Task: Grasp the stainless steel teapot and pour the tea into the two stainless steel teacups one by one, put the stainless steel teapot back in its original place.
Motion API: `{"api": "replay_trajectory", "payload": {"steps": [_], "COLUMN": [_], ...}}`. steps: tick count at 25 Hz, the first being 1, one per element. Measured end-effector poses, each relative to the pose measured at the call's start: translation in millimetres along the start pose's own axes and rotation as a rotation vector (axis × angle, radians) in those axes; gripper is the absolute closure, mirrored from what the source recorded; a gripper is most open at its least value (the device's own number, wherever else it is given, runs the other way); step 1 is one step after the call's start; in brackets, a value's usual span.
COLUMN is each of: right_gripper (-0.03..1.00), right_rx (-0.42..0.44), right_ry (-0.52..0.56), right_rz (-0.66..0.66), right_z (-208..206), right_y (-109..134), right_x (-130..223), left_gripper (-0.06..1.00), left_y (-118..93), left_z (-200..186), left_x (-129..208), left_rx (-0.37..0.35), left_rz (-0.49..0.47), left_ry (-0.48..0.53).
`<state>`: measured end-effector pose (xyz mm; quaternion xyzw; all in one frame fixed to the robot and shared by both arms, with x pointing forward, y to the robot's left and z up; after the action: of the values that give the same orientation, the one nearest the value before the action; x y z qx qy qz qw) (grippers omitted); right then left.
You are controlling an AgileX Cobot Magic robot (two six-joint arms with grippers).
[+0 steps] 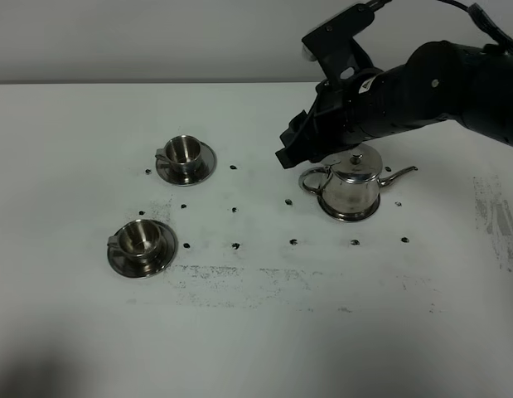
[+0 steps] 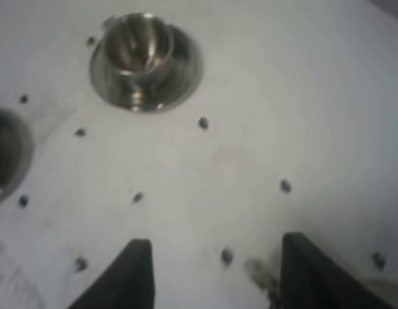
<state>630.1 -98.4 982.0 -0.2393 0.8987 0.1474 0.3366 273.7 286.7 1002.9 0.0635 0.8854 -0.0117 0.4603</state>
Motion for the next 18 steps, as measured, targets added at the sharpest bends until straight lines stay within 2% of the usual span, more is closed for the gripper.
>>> {"api": "replay_trajectory", "payload": {"steps": [10,18], "right_gripper": [0.53,0.53], "right_rx": [0.053,0.104], "right_ry": [0.067,0.147], "right_rz": [-0.018,-0.060], "right_z": [67,77], "right_y": [-19,-29], "right_x": [5,19], "left_gripper": [0.40,0.40], "left_y": [0,0], "left_z": [0,0], "left_x": [0,0], "left_rx": [0.000,0.000], "left_rz": [0.000,0.000], "left_ry": [0.000,0.000]}}
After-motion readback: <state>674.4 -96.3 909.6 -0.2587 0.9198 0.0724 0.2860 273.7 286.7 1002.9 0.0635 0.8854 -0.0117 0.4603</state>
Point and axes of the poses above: a point on each arm's last joint axis where the gripper is mounted, z pointing out along that axis toward the gripper, y along the wrist's bending axis when the last joint is at zero, x = y × z, the point moved 5 cm from there along z, pointing out along that axis toward the gripper, and after that the axes turned 8 degrees about z, right-handed, at the moved point
